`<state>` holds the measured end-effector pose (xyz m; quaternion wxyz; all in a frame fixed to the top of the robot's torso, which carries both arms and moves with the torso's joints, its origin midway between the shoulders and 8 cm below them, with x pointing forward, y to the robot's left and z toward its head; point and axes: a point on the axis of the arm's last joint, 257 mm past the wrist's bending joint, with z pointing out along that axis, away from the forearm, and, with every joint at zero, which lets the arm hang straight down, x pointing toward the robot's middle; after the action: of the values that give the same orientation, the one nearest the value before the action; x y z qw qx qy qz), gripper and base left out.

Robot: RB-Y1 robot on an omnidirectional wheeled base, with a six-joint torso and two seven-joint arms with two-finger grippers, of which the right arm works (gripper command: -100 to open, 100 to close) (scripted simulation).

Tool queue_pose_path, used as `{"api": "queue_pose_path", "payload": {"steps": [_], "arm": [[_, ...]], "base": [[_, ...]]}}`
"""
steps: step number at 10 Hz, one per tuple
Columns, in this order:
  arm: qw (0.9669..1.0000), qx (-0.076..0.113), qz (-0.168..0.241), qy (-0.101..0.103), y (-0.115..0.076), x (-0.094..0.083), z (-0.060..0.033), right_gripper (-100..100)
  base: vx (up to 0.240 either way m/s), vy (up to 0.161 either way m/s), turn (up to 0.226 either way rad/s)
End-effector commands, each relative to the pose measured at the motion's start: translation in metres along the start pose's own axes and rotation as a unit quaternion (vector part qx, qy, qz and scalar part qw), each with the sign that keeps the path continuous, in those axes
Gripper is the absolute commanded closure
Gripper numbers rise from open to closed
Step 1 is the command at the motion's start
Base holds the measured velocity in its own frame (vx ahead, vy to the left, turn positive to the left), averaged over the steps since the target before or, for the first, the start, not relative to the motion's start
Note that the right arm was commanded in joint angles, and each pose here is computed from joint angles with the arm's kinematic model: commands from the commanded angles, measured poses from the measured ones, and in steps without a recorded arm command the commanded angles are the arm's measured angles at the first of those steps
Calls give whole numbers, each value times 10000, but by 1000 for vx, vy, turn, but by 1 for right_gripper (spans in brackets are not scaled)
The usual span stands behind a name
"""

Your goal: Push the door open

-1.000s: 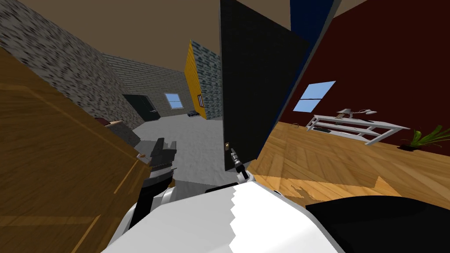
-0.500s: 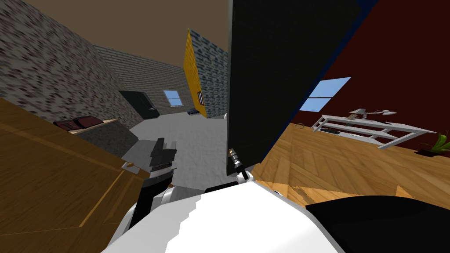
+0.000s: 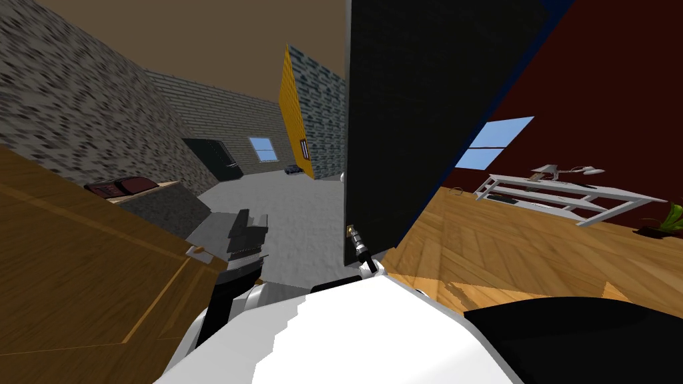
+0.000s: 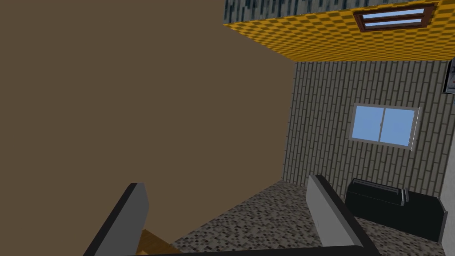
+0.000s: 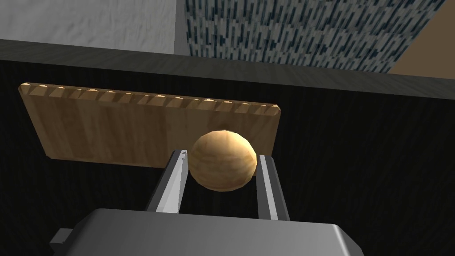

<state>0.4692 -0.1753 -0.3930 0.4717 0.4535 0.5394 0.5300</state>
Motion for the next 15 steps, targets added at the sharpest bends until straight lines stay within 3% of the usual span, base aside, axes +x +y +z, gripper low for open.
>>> {"api": "queue_pose_path", "payload": {"steps": [1,2,4,6,13,14,15], "arm": [[10000,-9,5,-4,5,-3,0,100],[10000,-9,5,-4,5,-3,0,100],[9999,23,-52,-129,-15,-163,-12,100],[9999,23,-52,-129,-15,-163,-12,100],[9979,39,-148,-630,-9,-689,-38,100],[9979,39,-148,-630,-9,-689,-38,100],[9980,29,-107,-624,-6,-663,-35,-100]], "base": [[-7,0,-3],[0,0,0],[127,49,-36],[88,38,-6],[174,70,-56],[139,33,-69],[-51,51,-62]]}}
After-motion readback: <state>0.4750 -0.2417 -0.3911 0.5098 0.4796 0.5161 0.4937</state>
